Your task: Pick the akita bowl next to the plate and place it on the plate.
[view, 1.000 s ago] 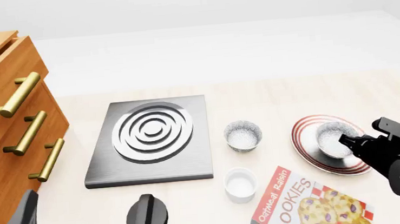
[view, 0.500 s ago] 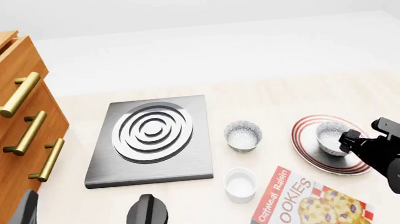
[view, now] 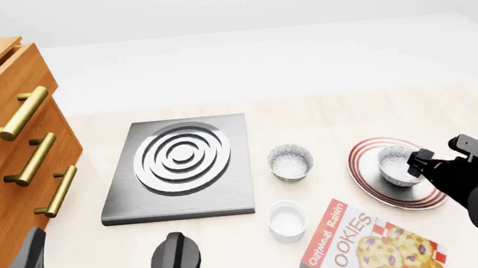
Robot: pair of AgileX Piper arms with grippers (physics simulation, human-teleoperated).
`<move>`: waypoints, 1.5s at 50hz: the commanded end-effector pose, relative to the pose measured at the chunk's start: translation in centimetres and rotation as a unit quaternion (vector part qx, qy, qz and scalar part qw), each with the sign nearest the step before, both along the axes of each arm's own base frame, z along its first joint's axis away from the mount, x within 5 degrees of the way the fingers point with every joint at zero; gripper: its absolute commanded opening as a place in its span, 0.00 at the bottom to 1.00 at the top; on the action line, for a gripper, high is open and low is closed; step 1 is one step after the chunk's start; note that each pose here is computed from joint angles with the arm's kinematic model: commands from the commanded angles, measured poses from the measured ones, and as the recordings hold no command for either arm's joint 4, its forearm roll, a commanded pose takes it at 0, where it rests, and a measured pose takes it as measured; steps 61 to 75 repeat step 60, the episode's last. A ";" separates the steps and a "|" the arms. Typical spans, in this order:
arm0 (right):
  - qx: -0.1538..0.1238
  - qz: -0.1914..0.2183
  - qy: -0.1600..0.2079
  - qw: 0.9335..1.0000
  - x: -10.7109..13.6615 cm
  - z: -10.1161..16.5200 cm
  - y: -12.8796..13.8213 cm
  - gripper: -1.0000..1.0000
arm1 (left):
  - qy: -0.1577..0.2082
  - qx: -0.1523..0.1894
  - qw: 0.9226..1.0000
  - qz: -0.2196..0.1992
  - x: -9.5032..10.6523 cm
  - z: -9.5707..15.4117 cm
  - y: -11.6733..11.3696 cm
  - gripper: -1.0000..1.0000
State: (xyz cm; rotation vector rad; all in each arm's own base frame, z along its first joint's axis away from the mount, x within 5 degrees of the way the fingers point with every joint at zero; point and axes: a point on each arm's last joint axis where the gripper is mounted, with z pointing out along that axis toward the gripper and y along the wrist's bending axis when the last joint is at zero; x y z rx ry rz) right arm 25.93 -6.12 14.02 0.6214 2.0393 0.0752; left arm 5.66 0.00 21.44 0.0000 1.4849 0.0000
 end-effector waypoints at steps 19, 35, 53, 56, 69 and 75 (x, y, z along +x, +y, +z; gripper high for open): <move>0.023 -0.002 -0.071 0.997 -3.1 6.6 1.6 1.00 | 0.000 0.000 1.000 0.000 0.0 0.0 0.0 1.00; 0.027 0.008 -0.128 0.991 -7.1 10.6 3.0 1.00 | 0.000 0.000 1.000 0.000 0.0 0.0 0.0 1.00; 0.046 0.033 -0.212 0.976 -14.5 13.9 4.9 1.00 | 0.000 0.000 1.000 0.000 0.0 0.0 0.0 1.00; 0.056 0.039 -0.221 0.973 -15.7 13.9 5.2 1.00 | 0.000 0.000 1.000 0.000 0.0 0.0 0.0 1.00; 0.062 0.045 -0.231 0.970 -16.5 13.5 5.5 1.00 | 0.000 0.000 1.000 0.000 0.0 0.0 0.0 1.00; 0.062 0.045 -0.231 0.970 -16.5 13.5 5.5 1.00 | 0.000 0.000 1.000 0.000 0.0 0.0 0.0 1.00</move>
